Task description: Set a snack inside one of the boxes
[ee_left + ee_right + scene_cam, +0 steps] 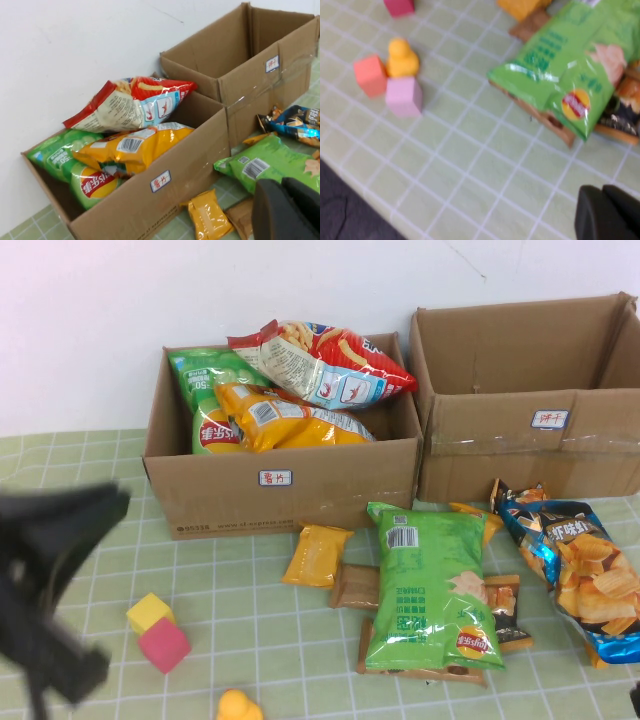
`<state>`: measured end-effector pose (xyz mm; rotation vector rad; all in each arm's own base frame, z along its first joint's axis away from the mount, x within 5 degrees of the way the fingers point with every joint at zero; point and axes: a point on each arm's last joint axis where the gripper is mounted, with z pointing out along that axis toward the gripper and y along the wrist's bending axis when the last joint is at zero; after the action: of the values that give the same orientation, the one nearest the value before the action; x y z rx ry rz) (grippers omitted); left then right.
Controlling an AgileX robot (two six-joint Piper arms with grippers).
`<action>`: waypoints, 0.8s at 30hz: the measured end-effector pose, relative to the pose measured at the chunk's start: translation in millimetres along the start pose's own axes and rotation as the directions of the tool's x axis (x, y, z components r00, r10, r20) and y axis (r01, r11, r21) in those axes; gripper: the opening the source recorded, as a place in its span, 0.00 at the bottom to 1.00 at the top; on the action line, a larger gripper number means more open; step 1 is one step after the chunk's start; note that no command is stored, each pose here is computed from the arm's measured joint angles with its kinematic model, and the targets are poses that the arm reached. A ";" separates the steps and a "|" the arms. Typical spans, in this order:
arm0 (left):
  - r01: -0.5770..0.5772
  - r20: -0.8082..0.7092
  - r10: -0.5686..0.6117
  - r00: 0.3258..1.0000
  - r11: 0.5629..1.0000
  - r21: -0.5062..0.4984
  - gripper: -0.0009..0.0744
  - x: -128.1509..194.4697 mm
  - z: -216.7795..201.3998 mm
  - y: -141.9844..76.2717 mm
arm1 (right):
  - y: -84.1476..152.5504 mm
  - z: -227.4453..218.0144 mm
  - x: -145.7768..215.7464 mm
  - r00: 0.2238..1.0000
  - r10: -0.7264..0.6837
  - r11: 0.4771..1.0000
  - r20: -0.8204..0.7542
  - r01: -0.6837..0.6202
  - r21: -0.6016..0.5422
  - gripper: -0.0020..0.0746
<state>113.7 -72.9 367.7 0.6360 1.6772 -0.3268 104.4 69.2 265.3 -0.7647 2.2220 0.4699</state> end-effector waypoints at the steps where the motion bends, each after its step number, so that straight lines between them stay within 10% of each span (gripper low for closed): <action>1: 0.003 0.014 -0.003 1.000 1.000 -0.005 0.01 8.3 -3.3 -1.1 | 0.3 0.0 -1.6 1.000 0.012 1.000 0.018 -0.012 -0.003 0.02; 24: 0.031 -0.232 -0.023 0.973 0.999 0.027 0.01 121.7 -1.0 -17.9 | 4.1 -0.1 0.2 1.000 0.003 0.999 -0.002 -0.003 -0.045 0.02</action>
<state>90.8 -59.1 247.7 0.6956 1.9081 -0.3073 101.7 72.2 265.6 -0.7851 2.2216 0.5221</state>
